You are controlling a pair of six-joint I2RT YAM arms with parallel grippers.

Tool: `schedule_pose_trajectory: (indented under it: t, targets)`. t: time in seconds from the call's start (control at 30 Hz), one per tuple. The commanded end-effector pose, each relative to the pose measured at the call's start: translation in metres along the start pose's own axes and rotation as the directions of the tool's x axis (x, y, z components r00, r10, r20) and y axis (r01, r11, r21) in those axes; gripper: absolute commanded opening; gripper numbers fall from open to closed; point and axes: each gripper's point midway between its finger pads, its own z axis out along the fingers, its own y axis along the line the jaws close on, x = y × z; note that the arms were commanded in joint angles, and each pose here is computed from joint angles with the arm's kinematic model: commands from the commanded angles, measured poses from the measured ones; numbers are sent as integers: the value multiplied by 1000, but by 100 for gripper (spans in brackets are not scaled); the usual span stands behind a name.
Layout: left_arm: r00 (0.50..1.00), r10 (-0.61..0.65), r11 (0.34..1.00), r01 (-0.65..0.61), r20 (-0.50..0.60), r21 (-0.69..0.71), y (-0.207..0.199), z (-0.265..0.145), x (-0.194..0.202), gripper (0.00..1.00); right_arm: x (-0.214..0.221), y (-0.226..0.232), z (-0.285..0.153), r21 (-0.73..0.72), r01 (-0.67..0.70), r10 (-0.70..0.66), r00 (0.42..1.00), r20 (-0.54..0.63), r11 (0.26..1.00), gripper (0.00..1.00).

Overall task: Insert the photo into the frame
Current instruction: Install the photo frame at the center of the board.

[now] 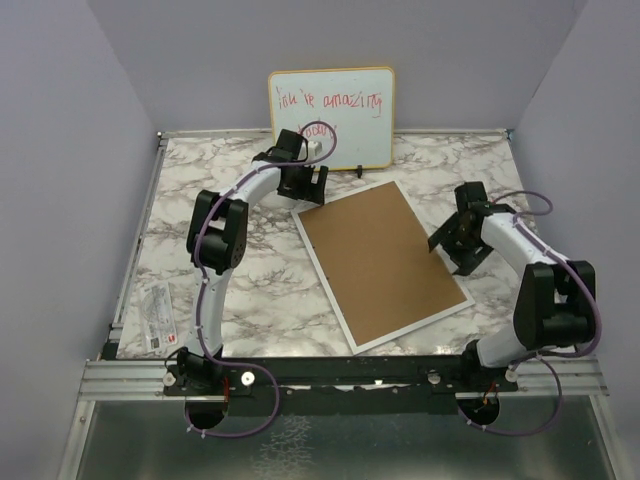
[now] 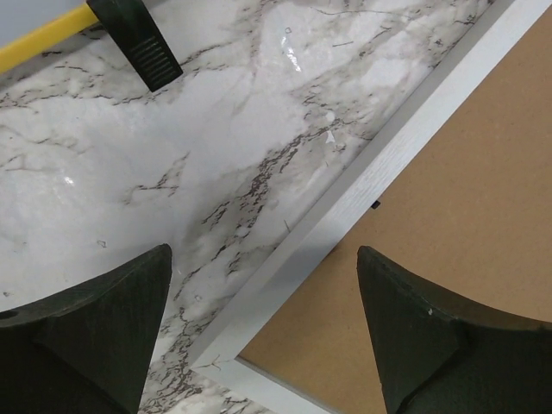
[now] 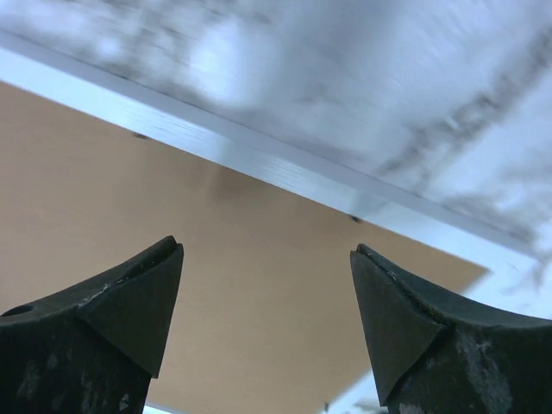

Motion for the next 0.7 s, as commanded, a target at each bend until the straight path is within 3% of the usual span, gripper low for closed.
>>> schedule_pose_trajectory:
  t: [0.0,0.2,0.4,0.47,0.67]
  targets:
    - [997,66,996,-64,-32,60,-7,12,14,87,29,-60,-12,209,-139,151,988,-39,968,85]
    - [996,63,996,-59,-58,66,-6,20,30,82,57,-100,-6,276,-254,292,951,-104,927,89]
    - [997,39,996,-33,-70,78,-7,25,36,81,72,-105,2,270,-319,366,919,-145,908,91]
    - [997,33,996,-28,-71,79,-7,26,37,80,75,-102,7,245,-334,378,911,-162,910,91]
    - [995,3,997,5,-96,77,-8,22,49,72,65,-63,26,-6,-349,342,921,-186,937,91]
